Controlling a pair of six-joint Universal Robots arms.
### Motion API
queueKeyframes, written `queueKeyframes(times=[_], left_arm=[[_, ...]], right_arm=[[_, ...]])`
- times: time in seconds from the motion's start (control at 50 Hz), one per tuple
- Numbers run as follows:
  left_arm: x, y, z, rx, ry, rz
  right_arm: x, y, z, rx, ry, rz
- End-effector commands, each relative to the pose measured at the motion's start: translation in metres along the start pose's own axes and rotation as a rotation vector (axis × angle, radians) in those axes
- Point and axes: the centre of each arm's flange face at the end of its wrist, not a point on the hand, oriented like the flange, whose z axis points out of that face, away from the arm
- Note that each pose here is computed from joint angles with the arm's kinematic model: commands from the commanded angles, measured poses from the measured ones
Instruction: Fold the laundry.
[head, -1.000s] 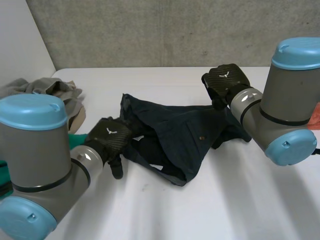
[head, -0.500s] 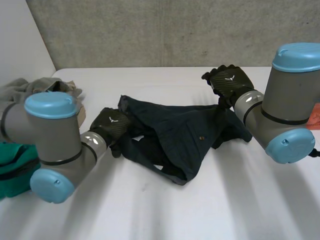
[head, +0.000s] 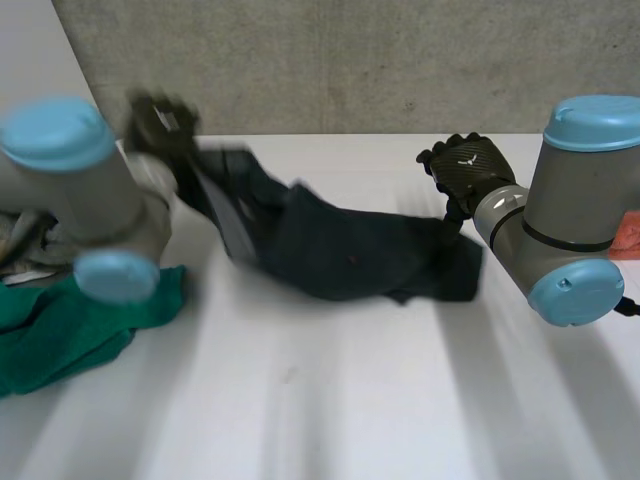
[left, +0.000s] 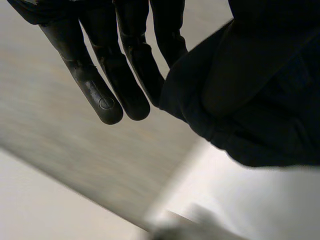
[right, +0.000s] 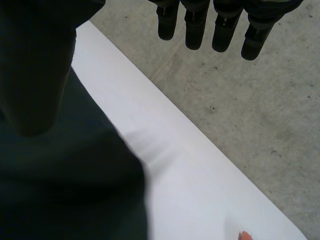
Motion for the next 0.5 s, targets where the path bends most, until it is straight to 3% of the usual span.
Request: queueKeyframes(times=[0.02,0.1,0.18,0.36,0.5], left_arm=[[-0.088,-0.097,0.04,0.382,-0.259,-0.064],[-0.085,-0.134,0.038,0.508,-0.169,-0.144],[-0.053,-0.148,0.031,0.547,0.022,-0.246],[0.064,-0.14,0.003,0.526,0.433,-0.376],[0.144,-0.114,-0.031,0.414,0.634,-0.382]], right_arm=[[0.003,-0.004,-0.001,0.012,0.006,0.006],[0.006,-0.005,0.0,0.014,0.016,0.01],[0.013,-0.005,0.002,0.016,0.031,0.012],[0.041,-0.006,0.01,0.025,0.103,0.033],[0.082,-0.006,0.016,0.028,0.214,0.065]])
